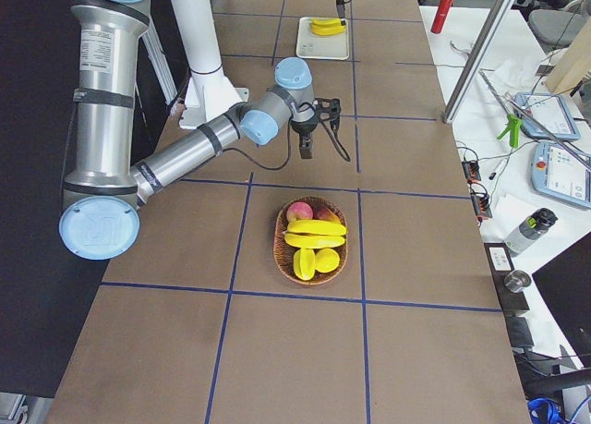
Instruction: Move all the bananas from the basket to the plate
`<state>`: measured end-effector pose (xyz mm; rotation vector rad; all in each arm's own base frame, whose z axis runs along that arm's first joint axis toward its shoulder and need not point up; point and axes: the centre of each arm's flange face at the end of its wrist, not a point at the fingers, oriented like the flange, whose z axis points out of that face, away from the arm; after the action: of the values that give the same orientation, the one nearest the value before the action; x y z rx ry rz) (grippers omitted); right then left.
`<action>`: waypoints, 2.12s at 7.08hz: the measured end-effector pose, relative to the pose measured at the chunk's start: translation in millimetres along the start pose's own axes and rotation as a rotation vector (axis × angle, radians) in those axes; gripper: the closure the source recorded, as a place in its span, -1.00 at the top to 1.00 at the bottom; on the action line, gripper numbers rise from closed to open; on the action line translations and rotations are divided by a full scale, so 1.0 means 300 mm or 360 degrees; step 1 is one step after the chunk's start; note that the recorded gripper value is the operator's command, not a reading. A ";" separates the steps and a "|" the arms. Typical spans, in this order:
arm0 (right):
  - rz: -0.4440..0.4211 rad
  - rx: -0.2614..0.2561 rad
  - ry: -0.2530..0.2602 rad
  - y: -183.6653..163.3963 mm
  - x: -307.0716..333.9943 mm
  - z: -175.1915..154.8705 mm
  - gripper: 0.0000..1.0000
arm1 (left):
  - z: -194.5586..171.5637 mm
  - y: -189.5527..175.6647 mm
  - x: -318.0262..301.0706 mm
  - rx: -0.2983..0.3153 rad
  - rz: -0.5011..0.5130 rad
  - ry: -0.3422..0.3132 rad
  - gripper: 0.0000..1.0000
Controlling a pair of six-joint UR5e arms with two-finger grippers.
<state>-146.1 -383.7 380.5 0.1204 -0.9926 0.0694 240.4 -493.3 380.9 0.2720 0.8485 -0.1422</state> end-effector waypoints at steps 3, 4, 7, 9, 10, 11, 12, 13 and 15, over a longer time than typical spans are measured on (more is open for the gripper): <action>0.0069 -0.0073 0.0073 0.016 0.157 0.057 1.00 | -0.009 0.019 0.008 -0.0007 -0.0018 0.0031 1.00; 0.0081 -0.0084 0.0086 0.008 0.217 0.104 1.00 | -0.013 0.022 0.020 0.0002 -0.0027 0.0054 1.00; 0.0120 -0.0034 0.0165 0.012 0.424 0.193 1.00 | -0.018 0.038 0.058 0.0003 -0.0099 0.0098 0.99; 0.0157 -0.0032 0.0246 0.005 0.513 0.249 0.99 | -0.008 0.066 0.091 -0.0019 -0.0099 0.0112 0.99; 0.0171 -0.0032 0.0263 0.000 0.529 0.264 0.93 | -0.009 0.073 0.100 -0.0022 -0.0112 0.0117 0.99; 0.0177 -0.0029 0.0271 -0.008 0.533 0.271 0.81 | -0.009 0.075 0.104 -0.0022 -0.0120 0.0119 0.99; 0.0179 -0.0034 0.0277 -0.009 0.534 0.281 0.82 | -0.009 0.076 0.105 -0.0024 -0.0124 0.0120 0.99; 0.0174 -0.0046 0.0280 -0.012 0.530 0.297 0.83 | -0.010 0.077 0.107 -0.0026 -0.0124 0.0122 0.99; 0.0165 -0.0073 0.0287 -0.020 0.527 0.337 0.71 | -0.011 0.077 0.110 -0.0028 -0.0121 0.0125 0.99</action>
<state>-143.2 -402.6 567.3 0.0202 -0.8196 0.1499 265.0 -470.9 358.1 0.2304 0.9383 -0.1957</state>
